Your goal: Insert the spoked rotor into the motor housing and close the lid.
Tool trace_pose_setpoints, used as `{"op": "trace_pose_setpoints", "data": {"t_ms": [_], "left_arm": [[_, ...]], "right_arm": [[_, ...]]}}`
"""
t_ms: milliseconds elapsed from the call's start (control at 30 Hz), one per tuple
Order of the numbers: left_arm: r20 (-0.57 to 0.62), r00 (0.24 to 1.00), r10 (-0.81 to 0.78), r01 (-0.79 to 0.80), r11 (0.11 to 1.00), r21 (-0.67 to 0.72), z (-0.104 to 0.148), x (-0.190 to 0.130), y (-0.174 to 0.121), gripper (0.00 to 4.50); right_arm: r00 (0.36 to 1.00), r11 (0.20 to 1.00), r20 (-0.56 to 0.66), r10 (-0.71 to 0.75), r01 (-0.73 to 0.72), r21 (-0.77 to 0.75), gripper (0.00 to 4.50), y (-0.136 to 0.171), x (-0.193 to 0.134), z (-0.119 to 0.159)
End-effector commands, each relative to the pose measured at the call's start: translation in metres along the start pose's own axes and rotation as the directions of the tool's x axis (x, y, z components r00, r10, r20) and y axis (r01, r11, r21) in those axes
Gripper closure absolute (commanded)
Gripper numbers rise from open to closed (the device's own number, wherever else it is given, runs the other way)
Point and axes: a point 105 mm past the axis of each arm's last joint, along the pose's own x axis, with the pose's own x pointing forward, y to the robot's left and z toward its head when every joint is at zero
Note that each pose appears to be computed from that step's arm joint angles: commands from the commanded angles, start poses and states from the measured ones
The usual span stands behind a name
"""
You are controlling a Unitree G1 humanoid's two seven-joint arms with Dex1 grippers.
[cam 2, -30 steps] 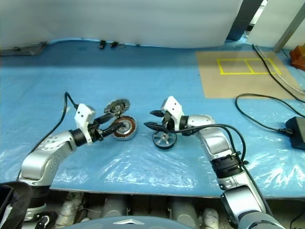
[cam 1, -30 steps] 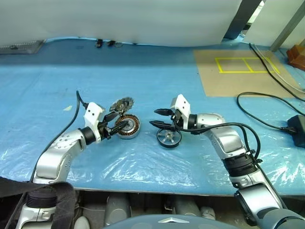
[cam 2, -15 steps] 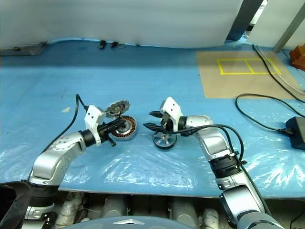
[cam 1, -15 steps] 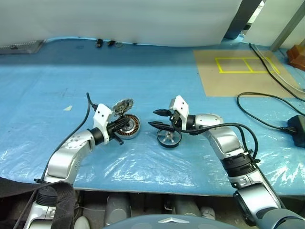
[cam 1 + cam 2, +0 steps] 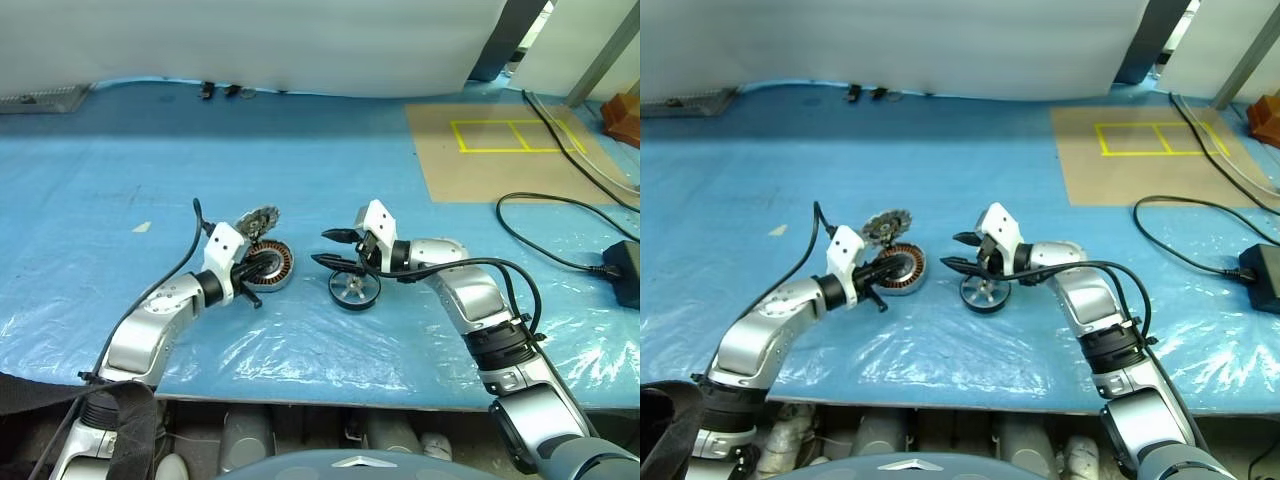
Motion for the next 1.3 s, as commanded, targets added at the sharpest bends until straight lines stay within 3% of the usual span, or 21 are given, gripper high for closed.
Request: {"op": "trace_pose_setpoints", "data": {"t_ms": [33, 367, 700, 1067, 1300], "left_arm": [[0.016, 1.0, 0.016, -0.017, 0.999, 0.035, 0.008, -0.01, 0.003, 4.46], [-0.018, 1.0, 0.022, -0.021, 0.999, 0.048, -0.001, -0.01, 0.002, 4.46], [0.087, 0.996, 0.025, -0.026, 1.0, 0.012, 0.024, 0.001, 0.002, 4.46], [-0.018, 0.999, 0.037, -0.036, 0.998, 0.052, -0.001, -0.001, 0.001, 4.46], [0.132, 0.991, 0.031, -0.04, 0.997, 0.063, 0.022, -0.011, 0.003, 4.46]], "right_arm": [[0.999, 0.999, 0.033, 0.003, -0.002, -0.033, 1.89, -0.001, 0.0, 0.011], [0.999, 0.999, 0.031, 0.006, -0.005, -0.037, 1.89, -0.002, 0.0, 0.012], [0.999, 0.999, 0.032, 0.012, -0.011, -0.038, 1.89, -0.001, 0.002, 0.012], [1.0, 0.999, 0.021, 0.001, 0.0, -0.044, 1.89, -0.002, 0.0, 0.013], [0.999, 0.999, 0.045, 0.004, -0.002, -0.045, 1.89, -0.003, -0.001, 0.026]]}}
